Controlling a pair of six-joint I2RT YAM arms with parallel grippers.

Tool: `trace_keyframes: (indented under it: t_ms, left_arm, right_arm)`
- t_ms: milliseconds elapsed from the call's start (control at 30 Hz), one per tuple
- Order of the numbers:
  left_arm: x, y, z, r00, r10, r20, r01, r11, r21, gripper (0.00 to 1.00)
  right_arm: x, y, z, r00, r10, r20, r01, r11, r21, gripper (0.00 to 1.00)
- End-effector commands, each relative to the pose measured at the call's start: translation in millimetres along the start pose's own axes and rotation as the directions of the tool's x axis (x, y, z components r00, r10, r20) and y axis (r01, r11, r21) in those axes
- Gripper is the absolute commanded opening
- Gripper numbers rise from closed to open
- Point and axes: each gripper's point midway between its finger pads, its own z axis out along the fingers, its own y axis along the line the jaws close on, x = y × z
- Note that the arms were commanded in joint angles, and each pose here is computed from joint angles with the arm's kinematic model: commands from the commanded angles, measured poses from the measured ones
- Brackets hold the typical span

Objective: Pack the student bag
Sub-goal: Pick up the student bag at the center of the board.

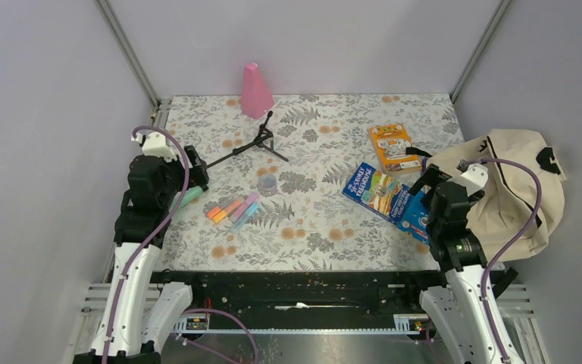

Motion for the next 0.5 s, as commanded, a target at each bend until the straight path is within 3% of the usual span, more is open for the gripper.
trace_keyframes:
  t_ms: [0, 200, 467]
  left_arm:
    - [-28, 0, -5, 0.997, -0.009, 0.082, 0.01, 1.0, -0.015, 0.99]
    - [-21, -15, -2, 0.998, 0.042, 0.042, -0.045, 0.996, 0.078, 0.99]
    - [-13, -18, -2, 0.998, 0.049, 0.051, -0.054, 0.993, 0.104, 0.99]
  right_arm:
    - [-17, -10, 1, 0.996, 0.07, 0.054, -0.074, 0.994, 0.085, 0.98]
    - [-22, -30, 9, 0.989, 0.116, 0.095, -0.134, 0.965, 0.224, 0.98]
    - [-36, -28, 29, 0.932, 0.339, 0.129, -0.357, 0.921, 0.156, 0.98]
